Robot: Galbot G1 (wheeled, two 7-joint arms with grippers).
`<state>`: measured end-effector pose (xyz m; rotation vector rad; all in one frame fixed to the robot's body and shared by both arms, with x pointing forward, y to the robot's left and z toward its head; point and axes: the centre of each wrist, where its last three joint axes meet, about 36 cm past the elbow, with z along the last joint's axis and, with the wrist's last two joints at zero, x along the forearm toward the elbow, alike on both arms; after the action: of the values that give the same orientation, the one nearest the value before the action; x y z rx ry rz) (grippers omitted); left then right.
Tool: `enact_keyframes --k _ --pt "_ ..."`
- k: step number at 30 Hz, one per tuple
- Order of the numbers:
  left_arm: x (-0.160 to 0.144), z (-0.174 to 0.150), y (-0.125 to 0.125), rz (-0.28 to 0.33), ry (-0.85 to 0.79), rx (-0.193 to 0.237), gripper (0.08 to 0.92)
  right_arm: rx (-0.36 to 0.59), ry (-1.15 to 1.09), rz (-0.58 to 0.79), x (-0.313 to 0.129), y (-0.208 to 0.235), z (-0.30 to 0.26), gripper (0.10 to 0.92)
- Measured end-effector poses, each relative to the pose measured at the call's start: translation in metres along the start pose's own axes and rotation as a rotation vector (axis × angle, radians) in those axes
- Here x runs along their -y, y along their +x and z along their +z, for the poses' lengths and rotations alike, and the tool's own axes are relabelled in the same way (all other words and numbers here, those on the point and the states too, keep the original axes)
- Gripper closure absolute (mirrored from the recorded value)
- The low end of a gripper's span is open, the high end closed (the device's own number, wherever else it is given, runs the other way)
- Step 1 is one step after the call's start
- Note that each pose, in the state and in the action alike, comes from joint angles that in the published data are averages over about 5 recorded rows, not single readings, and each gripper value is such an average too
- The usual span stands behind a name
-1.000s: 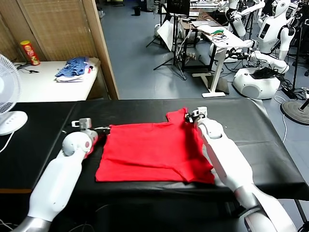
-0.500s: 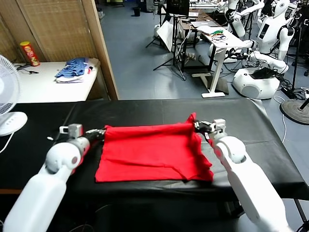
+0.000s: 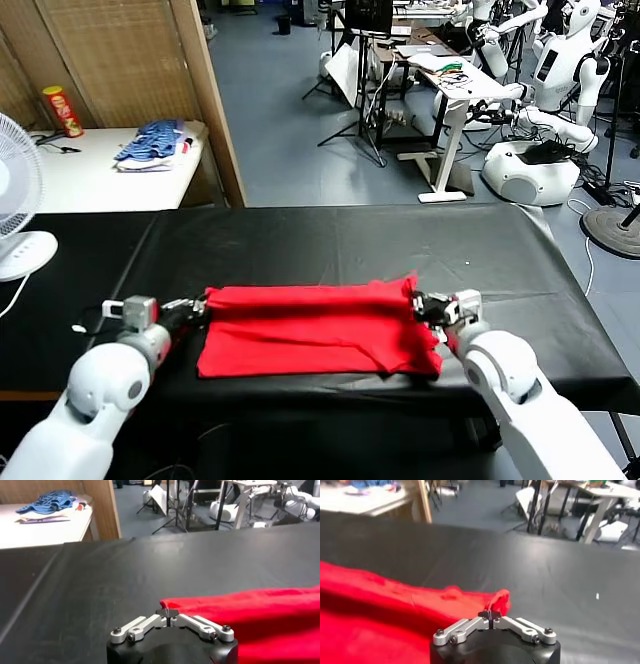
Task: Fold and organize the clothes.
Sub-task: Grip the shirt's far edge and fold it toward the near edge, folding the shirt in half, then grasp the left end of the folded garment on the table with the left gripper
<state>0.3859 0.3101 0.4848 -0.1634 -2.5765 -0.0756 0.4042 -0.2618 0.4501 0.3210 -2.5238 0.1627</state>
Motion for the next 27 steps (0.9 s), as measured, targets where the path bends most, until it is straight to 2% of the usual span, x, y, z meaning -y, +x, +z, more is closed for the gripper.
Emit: enact_keyframes --k 4,8,12,16,18,20,22,27 --pt "0.006 0.012 0.006 0.001 -0.005 -0.022 0.874 -0.008 -0.003 -0.009 -0.002 0.008 0.006 0.889" --pt "0.012 0.020 0.012 0.002 -0.009 -0.033 0.842 -0.002 -0.005 -0.025 0.002 0.019 0.006 0.747" --pt "0.015 0.021 0.017 0.002 -0.014 -0.030 0.664 0.028 -0.018 -0.023 0.010 0.031 0.000 0.531" --pt "0.014 0.017 0.021 0.003 -0.011 -0.015 0.429 0.108 -0.042 0.015 0.019 0.034 -0.008 0.312" --pt "0.013 0.015 0.020 0.007 -0.003 -0.012 0.333 0.155 -0.048 0.046 0.021 0.030 -0.011 0.252" --pt "0.013 0.014 0.017 0.014 0.011 -0.011 0.250 0.188 -0.048 0.072 0.022 0.023 -0.013 0.233" --pt "0.012 0.013 0.012 0.024 0.032 -0.012 0.214 0.202 -0.047 0.088 0.022 0.013 -0.013 0.226" --pt "0.012 0.007 -0.008 0.054 0.092 -0.007 0.202 0.181 -0.066 0.092 0.019 -0.020 -0.011 0.224"
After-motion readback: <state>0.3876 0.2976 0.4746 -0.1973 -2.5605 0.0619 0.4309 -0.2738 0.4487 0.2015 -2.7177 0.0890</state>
